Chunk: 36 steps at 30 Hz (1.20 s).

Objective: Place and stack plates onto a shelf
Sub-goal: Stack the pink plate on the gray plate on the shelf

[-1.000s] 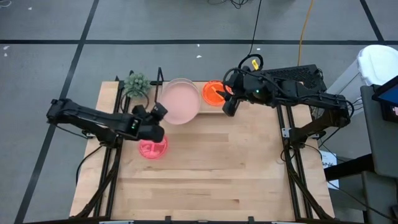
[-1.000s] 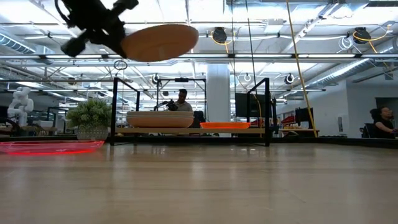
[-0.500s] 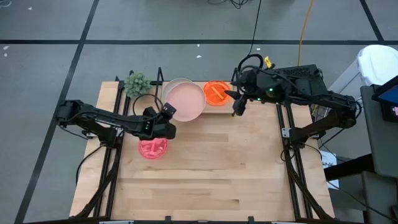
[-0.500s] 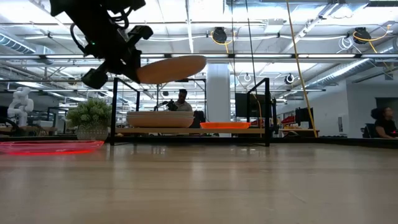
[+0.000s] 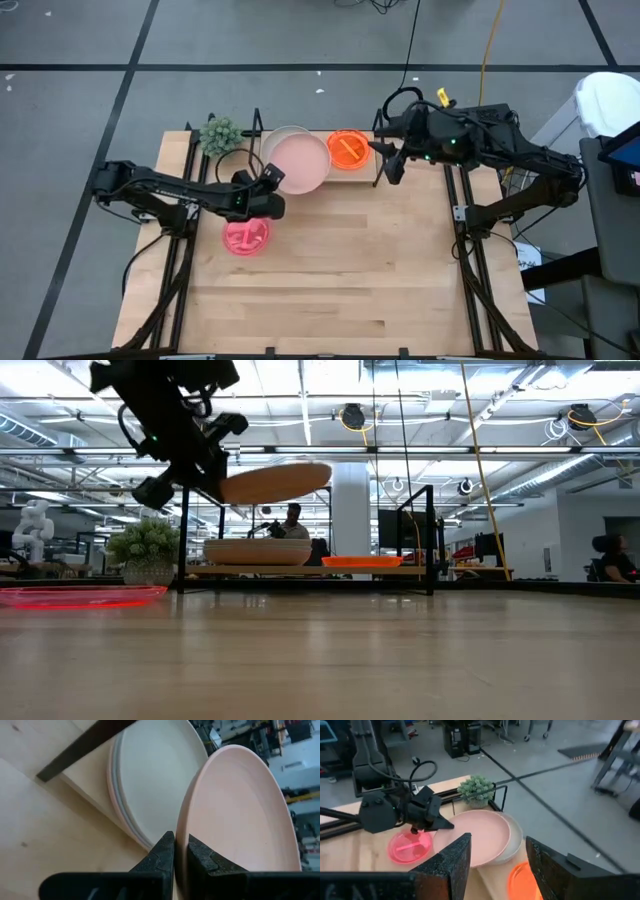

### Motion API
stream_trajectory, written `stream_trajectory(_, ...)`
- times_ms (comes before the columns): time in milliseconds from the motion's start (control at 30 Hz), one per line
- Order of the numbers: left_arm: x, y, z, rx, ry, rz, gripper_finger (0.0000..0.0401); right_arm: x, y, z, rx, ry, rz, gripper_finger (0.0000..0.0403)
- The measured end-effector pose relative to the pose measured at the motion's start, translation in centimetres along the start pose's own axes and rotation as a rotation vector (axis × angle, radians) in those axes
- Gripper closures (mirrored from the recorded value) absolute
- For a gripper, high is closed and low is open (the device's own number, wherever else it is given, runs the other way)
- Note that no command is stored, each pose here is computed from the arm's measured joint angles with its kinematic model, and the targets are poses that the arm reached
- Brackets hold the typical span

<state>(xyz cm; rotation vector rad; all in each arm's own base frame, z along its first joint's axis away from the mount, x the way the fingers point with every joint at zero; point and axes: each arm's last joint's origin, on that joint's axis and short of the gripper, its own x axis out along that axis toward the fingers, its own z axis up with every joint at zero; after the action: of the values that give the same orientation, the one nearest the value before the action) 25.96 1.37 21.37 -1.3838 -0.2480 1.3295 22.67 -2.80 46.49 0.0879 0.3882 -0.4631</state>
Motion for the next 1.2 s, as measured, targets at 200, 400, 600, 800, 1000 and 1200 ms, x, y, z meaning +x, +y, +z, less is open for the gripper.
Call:
stream_trajectory(200,2.6,0.0,0.1,-0.044,-0.054,0.045,0.0376,0.3,-0.6,0.5,-0.161,-0.038,0.043,0.023)
stream_trajectory(400,4.3,0.2,0.5,-0.064,-0.095,0.088,0.0375,0.5,-1.9,0.6,-0.254,-0.033,0.088,0.023)
stream_trajectory(600,4.9,-0.1,1.1,-0.103,-0.11,0.095,0.0375,0.8,-3.5,0.8,-0.238,-0.032,0.132,0.023)
stream_trajectory(800,5.2,-0.2,1.5,-0.116,-0.117,0.105,0.0375,0.8,-4.5,0.9,-0.219,-0.036,0.139,0.023)
stream_trajectory(1000,5.4,-0.3,1.6,-0.112,-0.125,0.106,0.0374,0.4,-5.0,0.9,-0.192,-0.046,0.122,0.023)
stream_trajectory(1200,5.4,-0.3,1.6,-0.088,-0.128,0.104,0.0374,0.3,-5.0,1.0,-0.177,-0.047,0.119,0.023)
